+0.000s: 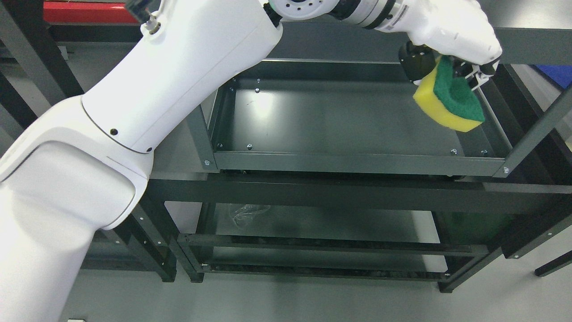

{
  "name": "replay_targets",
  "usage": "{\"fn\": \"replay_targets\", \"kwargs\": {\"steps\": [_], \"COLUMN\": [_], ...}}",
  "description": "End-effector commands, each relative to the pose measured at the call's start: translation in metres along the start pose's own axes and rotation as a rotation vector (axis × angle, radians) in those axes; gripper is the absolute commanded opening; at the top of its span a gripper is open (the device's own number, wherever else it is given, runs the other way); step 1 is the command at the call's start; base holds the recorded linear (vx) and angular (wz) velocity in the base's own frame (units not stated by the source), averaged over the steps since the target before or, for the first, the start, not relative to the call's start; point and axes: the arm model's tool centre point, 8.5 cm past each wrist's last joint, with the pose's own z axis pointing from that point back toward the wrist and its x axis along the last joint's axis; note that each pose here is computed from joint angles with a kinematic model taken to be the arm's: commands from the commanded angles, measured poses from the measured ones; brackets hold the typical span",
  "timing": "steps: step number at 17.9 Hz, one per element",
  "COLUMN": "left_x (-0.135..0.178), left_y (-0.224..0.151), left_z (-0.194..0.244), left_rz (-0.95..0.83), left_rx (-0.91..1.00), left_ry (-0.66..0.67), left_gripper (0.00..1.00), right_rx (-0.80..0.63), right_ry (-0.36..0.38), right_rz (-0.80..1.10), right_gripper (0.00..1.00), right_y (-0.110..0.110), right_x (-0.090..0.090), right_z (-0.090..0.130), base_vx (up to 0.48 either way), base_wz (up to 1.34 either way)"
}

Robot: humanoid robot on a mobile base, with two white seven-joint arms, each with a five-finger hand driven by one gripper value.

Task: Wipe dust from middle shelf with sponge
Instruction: 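Wipe the sponge across the shelf away from and back toward the robot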

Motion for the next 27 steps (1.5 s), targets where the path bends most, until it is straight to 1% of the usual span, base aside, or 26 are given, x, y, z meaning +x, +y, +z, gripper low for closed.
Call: {"fn": "replay_targets", "kwargs": {"steps": [1,2,3,4,8,11,13,14,17,18,21,24,26,27], "left_x": [-0.026,-0.033,-0.042,-0.045,-0.049,-0.041,-0.028,-0.022,-0.018,-0.02,-0.023,-0.03,-0.031,-0.041], "left_y": [-0.014,-0.026,-0.039,-0.043,-0.074,-0.087,-0.098,-0.1,-0.092,-0.086,-0.064,-0.048,-0.038,-0.046], "left_z": [0.058,0.081,0.117,0.144,0.226,0.289,0.314,0.319,0.307,0.292,0.208,0.133,0.076,0.078], "left_rz": [-0.016,-0.024,-0.015,-0.014,0.023,0.045,0.071,0.073,0.061,0.051,0.022,0.037,0.08,0.109], "left_rx": [0.041,0.042,0.039,0.044,0.045,0.04,0.055,0.06,0.098,0.123,0.185,0.2,0.205,0.185], "left_ry": [0.043,0.061,0.115,0.159,0.292,0.365,0.359,0.348,0.303,0.27,0.13,0.064,0.012,0.047], "left_gripper": [0.02,0.02,0.02,0.02,0.03,0.03,0.03,0.03,0.03,0.03,0.03,0.03,0.03,0.03], "right_rx": [-0.014,-0.014,-0.014,-0.014,-0.014,-0.014,-0.014,-0.014,-0.014,-0.014,-0.014,-0.014,-0.014,-0.014], "right_ry": [-0.022,-0.022,-0.022,-0.022,-0.022,-0.022,-0.022,-0.022,-0.022,-0.022,-0.022,-0.022,-0.022,-0.022], "right_rz": [-0.003,-0.003,-0.003,-0.001,-0.003,-0.003,-0.003,-0.003,-0.003,-0.003,-0.003,-0.003,-0.003,-0.003], "right_gripper": [1.0,1.0,1.0,1.0,1.0,1.0,1.0,1.0,1.0,1.0,1.0,1.0,1.0,1.0], "right_y": [-0.01,-0.01,-0.01,-0.01,-0.01,-0.01,-0.01,-0.01,-0.01,-0.01,-0.01,-0.01,-0.01,-0.01], "right_x": [0.009,0.009,0.009,0.009,0.009,0.009,0.009,0.009,0.009,0.009,0.009,0.009,0.009,0.009], "right_z": [0.0,0.0,0.0,0.0,0.0,0.0,0.0,0.0,0.0,0.0,0.0,0.0,0.0,0.0], "base_vx": [0.0,0.0,0.001,0.001,0.0,0.0,0.0,0.0,0.0,0.0,0.0,0.0,0.0,0.0], "base_wz": [0.0,0.0,-0.01,-0.01,0.0,0.0,0.0,0.0,0.0,0.0,0.0,0.0,0.0,0.0]}}
